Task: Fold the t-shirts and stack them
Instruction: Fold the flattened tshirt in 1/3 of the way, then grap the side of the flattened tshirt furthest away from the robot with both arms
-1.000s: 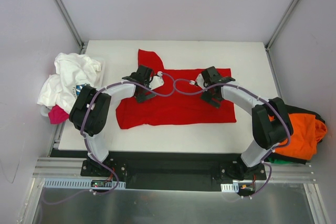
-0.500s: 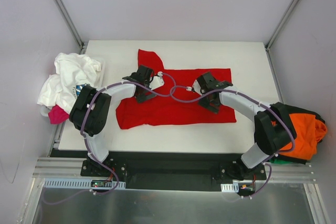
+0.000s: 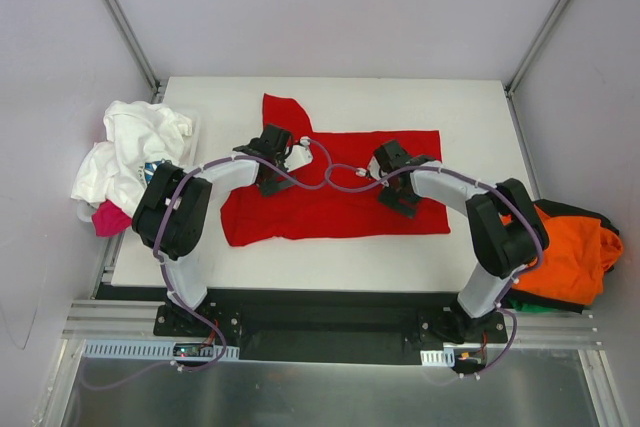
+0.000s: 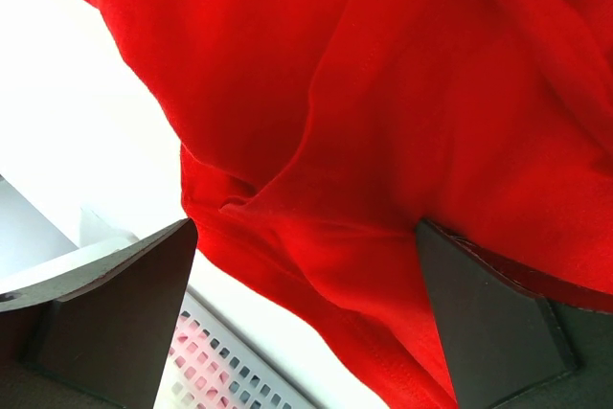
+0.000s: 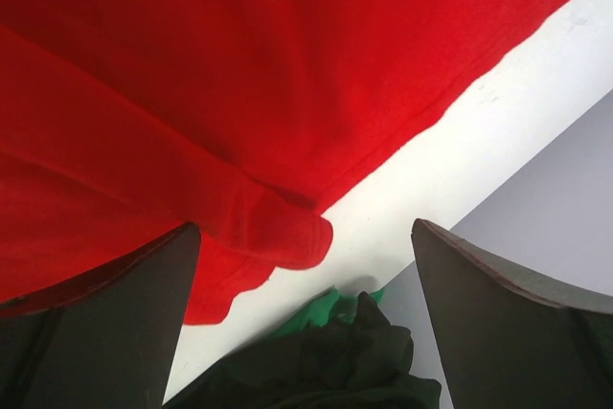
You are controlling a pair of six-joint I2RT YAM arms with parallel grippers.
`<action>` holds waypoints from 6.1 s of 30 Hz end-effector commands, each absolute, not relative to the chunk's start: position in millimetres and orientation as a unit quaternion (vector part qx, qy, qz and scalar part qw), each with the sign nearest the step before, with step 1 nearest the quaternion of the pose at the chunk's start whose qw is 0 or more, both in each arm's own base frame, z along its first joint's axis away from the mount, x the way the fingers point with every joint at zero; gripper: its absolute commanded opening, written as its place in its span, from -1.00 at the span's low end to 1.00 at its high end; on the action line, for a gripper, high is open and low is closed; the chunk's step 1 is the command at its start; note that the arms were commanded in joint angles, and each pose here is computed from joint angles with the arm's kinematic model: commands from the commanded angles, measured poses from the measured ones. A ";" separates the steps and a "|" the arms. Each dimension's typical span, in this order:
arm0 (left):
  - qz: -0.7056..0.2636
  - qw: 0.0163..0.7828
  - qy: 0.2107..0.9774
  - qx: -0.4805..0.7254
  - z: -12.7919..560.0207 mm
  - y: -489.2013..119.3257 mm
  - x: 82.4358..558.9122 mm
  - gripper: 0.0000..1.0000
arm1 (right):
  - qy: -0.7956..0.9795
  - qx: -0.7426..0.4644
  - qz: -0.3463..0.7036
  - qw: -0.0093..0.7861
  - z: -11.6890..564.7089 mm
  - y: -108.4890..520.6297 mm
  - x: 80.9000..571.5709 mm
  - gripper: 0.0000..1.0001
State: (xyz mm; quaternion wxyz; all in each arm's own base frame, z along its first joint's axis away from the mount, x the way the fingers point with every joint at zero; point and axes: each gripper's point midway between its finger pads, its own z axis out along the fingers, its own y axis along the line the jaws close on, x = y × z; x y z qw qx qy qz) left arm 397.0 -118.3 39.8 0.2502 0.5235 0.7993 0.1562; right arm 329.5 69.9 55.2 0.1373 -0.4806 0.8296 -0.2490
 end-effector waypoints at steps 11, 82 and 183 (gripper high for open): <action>0.137 0.236 0.806 0.525 34.7 -121.5 382.9 0.99 | 0.830 -0.464 -0.278 0.136 58.4 49.2 371.7 0.93; 0.140 0.227 0.807 0.527 27.8 -121.4 379.0 0.98 | 0.836 -0.462 -0.262 0.139 30.8 59.2 373.0 0.93; -0.041 0.356 0.829 0.429 64.9 -216.3 584.5 0.65 | 0.940 -0.243 -0.033 0.237 94.0 59.6 428.9 0.93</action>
